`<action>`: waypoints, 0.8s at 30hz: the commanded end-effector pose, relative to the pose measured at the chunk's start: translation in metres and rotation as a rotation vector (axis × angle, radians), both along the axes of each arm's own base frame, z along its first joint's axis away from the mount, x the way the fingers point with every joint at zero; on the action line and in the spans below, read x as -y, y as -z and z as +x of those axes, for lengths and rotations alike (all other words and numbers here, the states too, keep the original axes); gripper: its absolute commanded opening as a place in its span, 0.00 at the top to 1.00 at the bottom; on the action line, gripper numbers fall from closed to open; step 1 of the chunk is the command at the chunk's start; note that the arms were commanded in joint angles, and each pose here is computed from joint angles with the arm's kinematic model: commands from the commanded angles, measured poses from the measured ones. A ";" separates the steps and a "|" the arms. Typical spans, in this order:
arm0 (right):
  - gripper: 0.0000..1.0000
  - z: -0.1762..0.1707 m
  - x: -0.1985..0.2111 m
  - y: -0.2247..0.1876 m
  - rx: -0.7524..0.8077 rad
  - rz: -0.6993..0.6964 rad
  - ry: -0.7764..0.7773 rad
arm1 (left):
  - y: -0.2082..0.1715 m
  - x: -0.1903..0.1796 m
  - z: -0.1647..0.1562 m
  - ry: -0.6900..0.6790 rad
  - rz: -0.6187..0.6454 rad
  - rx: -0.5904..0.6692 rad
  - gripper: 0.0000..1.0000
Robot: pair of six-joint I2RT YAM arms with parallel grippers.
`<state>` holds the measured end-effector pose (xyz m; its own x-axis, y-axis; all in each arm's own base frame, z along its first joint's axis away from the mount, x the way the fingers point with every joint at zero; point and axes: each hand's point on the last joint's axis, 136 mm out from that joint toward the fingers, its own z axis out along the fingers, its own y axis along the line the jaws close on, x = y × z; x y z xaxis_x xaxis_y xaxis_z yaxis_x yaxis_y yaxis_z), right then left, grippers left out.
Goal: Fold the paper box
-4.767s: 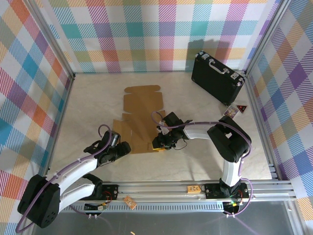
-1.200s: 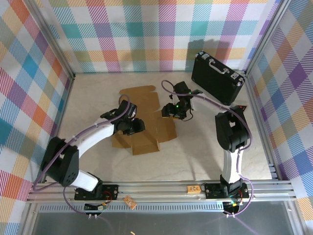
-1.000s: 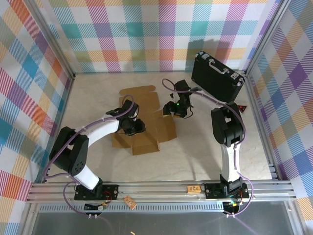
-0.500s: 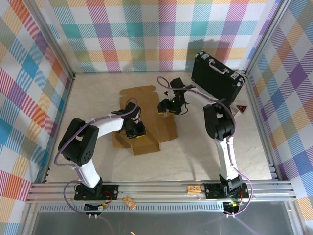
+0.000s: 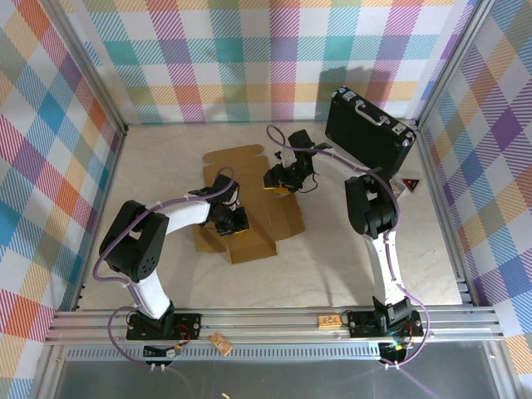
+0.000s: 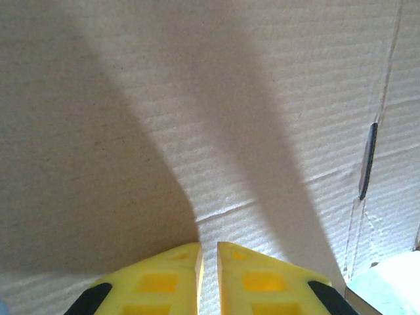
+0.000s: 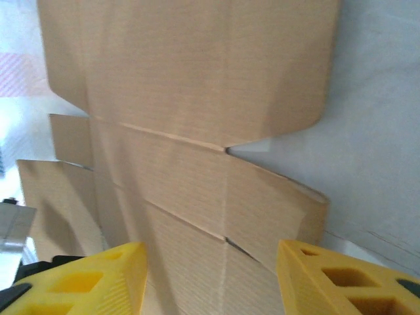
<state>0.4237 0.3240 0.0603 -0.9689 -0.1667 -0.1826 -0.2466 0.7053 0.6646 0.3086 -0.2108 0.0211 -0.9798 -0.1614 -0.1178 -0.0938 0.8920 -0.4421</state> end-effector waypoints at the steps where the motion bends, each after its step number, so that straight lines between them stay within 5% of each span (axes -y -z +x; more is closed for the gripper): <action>1: 0.46 -0.003 -0.021 -0.011 -0.009 0.084 -0.034 | 0.010 -0.006 -0.010 0.003 0.018 -0.023 0.84; 7: 0.47 -0.002 -0.021 -0.027 0.018 0.084 -0.030 | 0.018 -0.010 -0.011 0.000 0.034 -0.018 0.84; 14: 0.44 0.017 0.025 -0.008 0.103 -0.195 0.070 | 0.019 -0.007 -0.015 0.006 0.016 -0.026 0.84; 24: 0.40 0.019 0.033 -0.022 0.161 -0.203 0.078 | 0.021 -0.010 -0.019 0.010 0.029 -0.023 0.84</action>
<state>0.4439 0.2944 0.0538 -0.9601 -0.1266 -0.2494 -0.2366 0.8432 0.4827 0.3112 -0.2143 0.0198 -0.9749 -0.1606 -0.1543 -0.0699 0.8784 -0.4728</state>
